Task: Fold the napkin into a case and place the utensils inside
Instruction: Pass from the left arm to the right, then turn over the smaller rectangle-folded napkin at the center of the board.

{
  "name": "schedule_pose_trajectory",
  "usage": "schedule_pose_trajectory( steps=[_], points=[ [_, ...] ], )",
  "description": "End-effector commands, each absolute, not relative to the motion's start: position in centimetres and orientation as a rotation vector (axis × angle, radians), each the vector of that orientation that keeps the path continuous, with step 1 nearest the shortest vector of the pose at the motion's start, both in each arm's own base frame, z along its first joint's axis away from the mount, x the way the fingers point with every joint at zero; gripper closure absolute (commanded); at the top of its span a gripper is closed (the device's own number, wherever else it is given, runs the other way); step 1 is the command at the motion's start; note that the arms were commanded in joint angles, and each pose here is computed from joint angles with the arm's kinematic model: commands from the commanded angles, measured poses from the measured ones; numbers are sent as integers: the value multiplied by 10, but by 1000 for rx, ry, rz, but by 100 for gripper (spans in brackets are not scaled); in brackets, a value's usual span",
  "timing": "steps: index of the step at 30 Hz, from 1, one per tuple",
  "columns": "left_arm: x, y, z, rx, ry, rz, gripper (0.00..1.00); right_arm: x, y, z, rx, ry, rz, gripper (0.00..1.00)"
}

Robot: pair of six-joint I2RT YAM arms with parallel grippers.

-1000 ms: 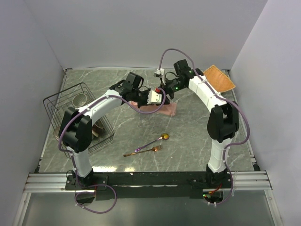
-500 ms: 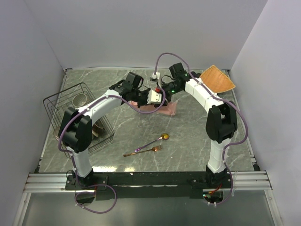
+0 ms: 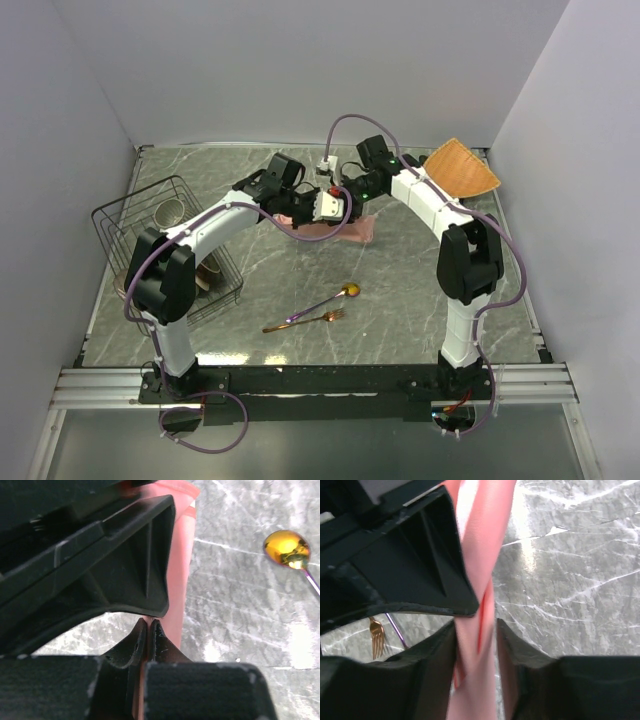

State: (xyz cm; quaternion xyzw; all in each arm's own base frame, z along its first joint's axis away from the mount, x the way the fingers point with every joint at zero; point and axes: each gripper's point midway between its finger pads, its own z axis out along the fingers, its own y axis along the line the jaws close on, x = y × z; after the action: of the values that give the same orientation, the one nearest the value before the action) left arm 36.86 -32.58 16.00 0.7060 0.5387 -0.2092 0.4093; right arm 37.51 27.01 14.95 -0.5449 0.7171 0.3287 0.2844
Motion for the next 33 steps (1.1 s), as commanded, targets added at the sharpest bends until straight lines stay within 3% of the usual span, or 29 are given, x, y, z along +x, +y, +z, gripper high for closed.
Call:
schedule_pose_trajectory(
  steps=[1, 2, 3, 4, 8, 10, 11, 14, 17, 25, 33],
  points=[
    [364, -337, 194, 1751, 1234, -544, 99, 380, 274, 159, -1487, 1863, 809, 74],
    [364, -337, 195, 1751, 1231, -543, 99, 381, 275, 161, -1488, 1857, 807, 79],
    [364, -336, 193, 1753, 1238, -545, 99, 381, 274, 161, -1486, 1860, 807, 93],
    [364, -336, 193, 1752, 1240, -541, 99, 383, 274, 162, -1481, 1860, 799, 100],
    [368, -335, 194, 1716, 1284, -541, 95, 386, 275, 167, -1463, 1858, 788, 100],
    [371, -331, 197, 1693, 1306, -546, 85, 390, 274, 170, -1451, 1849, 763, 100],
    [374, -327, 200, 1671, 1330, -551, 73, 394, 271, 168, -1438, 1864, 745, 100],
    [376, -310, 209, 1633, 1369, -555, 54, 403, 262, 167, -1425, 1869, 704, 100],
    [374, -290, 214, 1604, 1411, -549, 46, 411, 257, 166, -1429, 1862, 668, 100],
    [390, -240, 218, 1392, 1648, -586, 43, 443, 250, 153, -1496, 1790, 484, 100],
    [425, -189, 220, 955, 1912, -711, 44, 464, 253, 130, -1551, 1617, 174, 100]
  ],
)
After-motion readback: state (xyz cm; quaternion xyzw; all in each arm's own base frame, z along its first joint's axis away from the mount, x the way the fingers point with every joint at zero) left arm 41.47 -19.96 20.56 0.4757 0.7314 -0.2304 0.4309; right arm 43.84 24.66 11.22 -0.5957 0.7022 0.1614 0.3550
